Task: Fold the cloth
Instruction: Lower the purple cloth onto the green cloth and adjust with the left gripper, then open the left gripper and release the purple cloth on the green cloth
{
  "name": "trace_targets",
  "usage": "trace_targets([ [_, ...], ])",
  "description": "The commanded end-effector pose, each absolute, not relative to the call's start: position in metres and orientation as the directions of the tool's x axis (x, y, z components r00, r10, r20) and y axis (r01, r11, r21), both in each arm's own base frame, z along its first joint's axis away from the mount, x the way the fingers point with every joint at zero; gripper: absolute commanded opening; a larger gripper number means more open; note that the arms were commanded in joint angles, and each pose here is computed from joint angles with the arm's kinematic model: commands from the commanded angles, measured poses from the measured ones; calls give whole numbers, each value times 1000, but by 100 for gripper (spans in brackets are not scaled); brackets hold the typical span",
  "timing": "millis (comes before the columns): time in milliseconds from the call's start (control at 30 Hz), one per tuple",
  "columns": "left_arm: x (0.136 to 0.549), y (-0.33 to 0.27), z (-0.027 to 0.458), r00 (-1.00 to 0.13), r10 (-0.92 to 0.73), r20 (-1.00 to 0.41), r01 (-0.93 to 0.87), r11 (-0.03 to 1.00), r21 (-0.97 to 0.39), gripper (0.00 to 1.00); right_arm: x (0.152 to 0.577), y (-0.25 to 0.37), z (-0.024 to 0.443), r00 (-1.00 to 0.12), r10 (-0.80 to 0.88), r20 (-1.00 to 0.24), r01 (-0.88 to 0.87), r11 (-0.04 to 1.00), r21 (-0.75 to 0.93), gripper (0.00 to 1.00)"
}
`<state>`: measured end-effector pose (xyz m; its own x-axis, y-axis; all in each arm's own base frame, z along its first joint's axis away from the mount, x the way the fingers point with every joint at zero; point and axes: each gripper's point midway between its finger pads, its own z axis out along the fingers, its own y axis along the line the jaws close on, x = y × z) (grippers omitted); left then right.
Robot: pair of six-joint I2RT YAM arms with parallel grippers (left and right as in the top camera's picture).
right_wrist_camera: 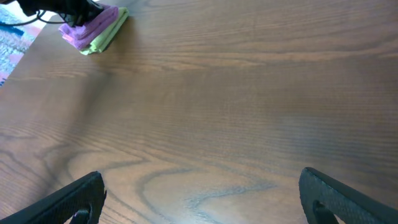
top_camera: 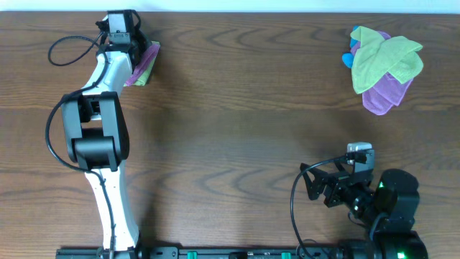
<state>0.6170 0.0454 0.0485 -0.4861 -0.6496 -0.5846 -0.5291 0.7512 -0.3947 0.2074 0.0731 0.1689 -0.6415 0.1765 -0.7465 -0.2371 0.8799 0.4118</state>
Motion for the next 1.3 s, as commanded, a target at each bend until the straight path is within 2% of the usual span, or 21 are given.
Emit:
trace_targets([
  [0, 621, 51, 50, -464, -653, -599, -545, 743, -388, 11, 207, 73, 168, -645, 190, -740, -232, 874, 427, 99],
  [167, 626, 40, 56, -502, -632, -590, -485, 771, -413, 12, 207, 73, 168, -645, 190, -740, -232, 874, 427, 99],
  [400, 626, 40, 96, -517, -589, -621, -447, 804, -392, 11, 207, 73, 168, -645, 190, -740, -232, 874, 427, 99],
  [633, 604, 39, 142, -551, -561, -618, -439, 825, -357, 12, 207, 73, 168, -645, 190, -740, -232, 874, 427, 99],
  [700, 594, 38, 154, -561, -561, -608, -444, 824, -351, 15, 207, 73, 168, -645, 190, -740, -232, 874, 427, 99],
  [833, 579, 36, 170, -587, -539, -603, -433, 839, -329, 38, 207, 73, 168, -645, 190, -740, -232, 874, 427, 99],
  [867, 574, 34, 174, -603, -521, -604, -420, 851, -315, 53, 207, 73, 168, -645, 190, -740, -232, 874, 427, 99],
  [933, 565, 34, 180, -625, -499, -600, -409, 864, -292, 76, 207, 73, 168, -645, 190, -740, -232, 874, 427, 99],
  [1033, 552, 33, 188, -653, -472, -592, -396, 879, -264, 96, 207, 73, 168, -645, 190, -740, -232, 874, 427, 99],
  [1267, 523, 29, 198, -703, -463, -540, -397, 885, -242, 95, 207, 73, 168, -645, 190, -740, -232, 874, 427, 99],
])
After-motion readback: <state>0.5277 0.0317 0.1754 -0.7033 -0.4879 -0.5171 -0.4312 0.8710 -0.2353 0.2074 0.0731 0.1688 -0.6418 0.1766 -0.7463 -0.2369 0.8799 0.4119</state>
